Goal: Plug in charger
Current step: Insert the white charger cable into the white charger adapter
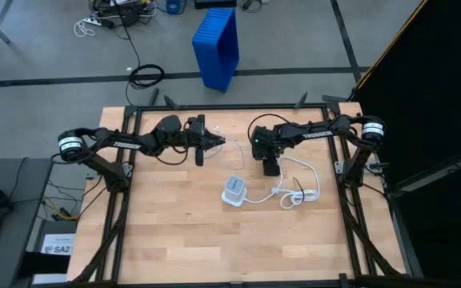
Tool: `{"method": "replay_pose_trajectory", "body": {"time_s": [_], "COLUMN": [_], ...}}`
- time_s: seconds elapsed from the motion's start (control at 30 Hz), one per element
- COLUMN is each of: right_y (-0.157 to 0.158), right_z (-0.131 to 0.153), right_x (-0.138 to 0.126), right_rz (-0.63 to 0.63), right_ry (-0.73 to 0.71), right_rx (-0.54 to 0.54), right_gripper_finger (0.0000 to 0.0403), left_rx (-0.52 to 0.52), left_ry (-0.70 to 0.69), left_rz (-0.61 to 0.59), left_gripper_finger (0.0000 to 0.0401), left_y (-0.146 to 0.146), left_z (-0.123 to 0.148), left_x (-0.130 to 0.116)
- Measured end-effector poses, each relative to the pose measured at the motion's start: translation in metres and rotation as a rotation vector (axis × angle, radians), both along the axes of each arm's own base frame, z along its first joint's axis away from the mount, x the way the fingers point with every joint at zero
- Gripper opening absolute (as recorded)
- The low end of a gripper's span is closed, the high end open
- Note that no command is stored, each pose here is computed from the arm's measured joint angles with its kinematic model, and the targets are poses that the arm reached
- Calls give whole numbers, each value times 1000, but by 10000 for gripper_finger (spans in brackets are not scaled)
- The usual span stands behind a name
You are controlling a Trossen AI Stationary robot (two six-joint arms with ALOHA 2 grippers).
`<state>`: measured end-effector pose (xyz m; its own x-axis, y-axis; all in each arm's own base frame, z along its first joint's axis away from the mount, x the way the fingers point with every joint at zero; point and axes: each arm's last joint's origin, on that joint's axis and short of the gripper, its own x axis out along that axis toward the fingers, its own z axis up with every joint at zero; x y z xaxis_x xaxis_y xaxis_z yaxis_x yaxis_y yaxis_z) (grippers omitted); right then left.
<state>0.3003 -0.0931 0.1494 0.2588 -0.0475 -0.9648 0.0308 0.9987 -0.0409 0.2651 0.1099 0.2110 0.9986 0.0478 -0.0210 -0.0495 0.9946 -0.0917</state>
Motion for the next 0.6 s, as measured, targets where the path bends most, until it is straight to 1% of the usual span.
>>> {"method": "replay_pose_trajectory", "body": {"time_s": [0.17,0.23,0.33,0.5,0.6], "right_y": [-1,-1,-1,2,6], "right_z": [4,11,24,56,79], "right_x": [0,1,0,-3,-4], "right_rz": [-56,-72,-80,-71,-43], "right_ry": [-16,-60,-124,-274,-421], "right_rx": [-24,-44,-58,-88,-75], "right_gripper_finger": [109,109,109,109,109], "left_rx": [6,11,23,49,63], "left_ry": [-14,-26,-54,-114,-156], "left_rz": [108,146,165,271,335], "left_gripper_finger": [1,1,1,1,1], "left_y": [11,16,22,33,39], "left_z": [4,8,17,35,47], "left_x": [-2,-2,0,3,4]}}
